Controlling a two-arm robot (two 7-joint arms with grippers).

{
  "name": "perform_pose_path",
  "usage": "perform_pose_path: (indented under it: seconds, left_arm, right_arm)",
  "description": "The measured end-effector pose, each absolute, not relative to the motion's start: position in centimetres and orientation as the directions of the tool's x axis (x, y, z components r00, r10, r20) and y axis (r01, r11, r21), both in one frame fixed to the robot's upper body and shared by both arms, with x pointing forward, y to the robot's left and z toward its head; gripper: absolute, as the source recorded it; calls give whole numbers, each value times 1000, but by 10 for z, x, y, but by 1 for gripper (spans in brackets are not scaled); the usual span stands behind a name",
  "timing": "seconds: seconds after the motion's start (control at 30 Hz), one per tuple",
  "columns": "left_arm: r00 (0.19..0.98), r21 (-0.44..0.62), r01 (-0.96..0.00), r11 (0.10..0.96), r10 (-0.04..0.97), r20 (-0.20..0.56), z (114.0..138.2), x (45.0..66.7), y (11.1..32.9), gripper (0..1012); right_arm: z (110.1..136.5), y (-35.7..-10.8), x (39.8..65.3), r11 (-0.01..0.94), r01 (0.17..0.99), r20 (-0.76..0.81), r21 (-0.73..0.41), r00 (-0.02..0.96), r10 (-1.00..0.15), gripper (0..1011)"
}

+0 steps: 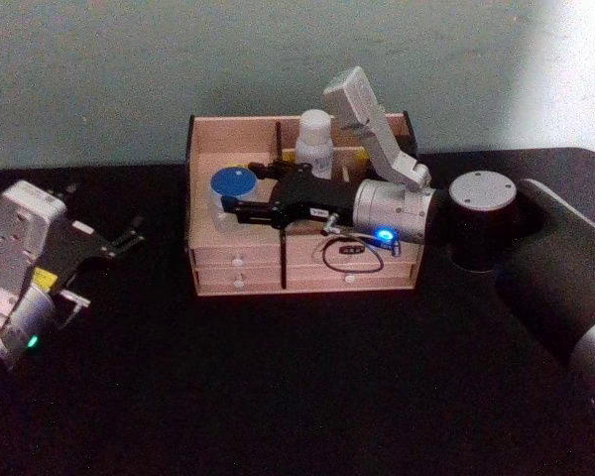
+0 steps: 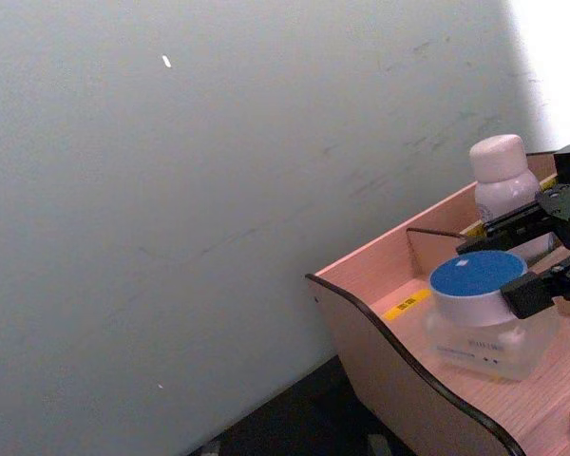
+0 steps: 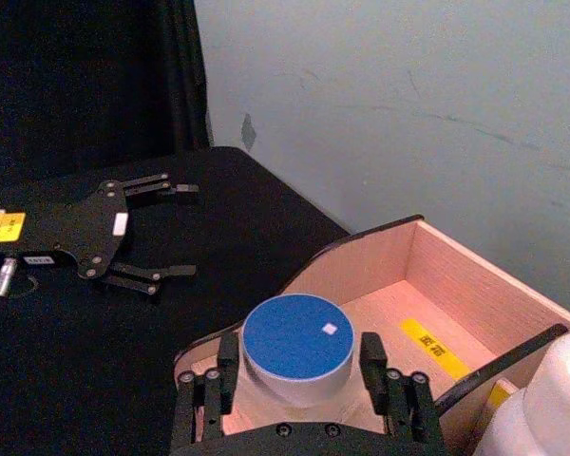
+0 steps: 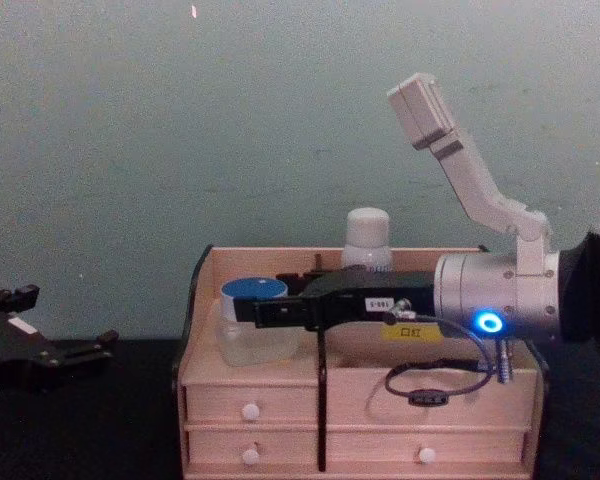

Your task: Pick up the facial cleanser and watermelon frost from the table and place them into the tiered storage box.

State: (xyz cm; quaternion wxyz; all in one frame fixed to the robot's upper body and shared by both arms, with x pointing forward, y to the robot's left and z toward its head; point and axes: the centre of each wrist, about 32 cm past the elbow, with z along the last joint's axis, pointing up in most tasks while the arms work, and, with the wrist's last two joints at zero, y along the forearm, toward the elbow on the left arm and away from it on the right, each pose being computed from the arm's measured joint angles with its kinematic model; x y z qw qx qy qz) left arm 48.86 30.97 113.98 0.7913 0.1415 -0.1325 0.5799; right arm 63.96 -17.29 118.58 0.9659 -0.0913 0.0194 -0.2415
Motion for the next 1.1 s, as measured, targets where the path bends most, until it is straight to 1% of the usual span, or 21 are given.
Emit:
perform_pose_path:
  seconds: [0.1,0.13,0.17,0.2,0.3,0.87,1.1]
  left_arm:
    - [292,70,-955,287,880,374,1140,489,310,1001]
    - [292,70,-955,287,880,374,1140,489,310,1001]
    - [292,70,-955,287,880,374,1140,489,310,1001]
    - [292,70,-955,287,880,374,1140,489,310,1001]
    - [292,70,-955,287,880,374,1140,489,310,1001]
    - [292,70,-955,287,880,374,1140,489,310,1001]
    - [292,70,-955,287,880,374,1140,489,310,1001]
  right_arm:
    - [1186,-173,640,867,463,7,-186,883,-470,857]
    - [1186,-173,640,867,463,7,-186,883,-470,857]
    - [1186,-173,640,867,463,7,-186,883,-470,914]
    - [1186,-173,640,867,463,7,-186,883,-470,944]
    - [1186,-173,640,867,463,7,-186,883,-470,1000]
    - [1186,-173,640,867,463,7,-186,883,-470,1003]
    - [1189,-173,636,857,486,46,-170,873,-486,1002]
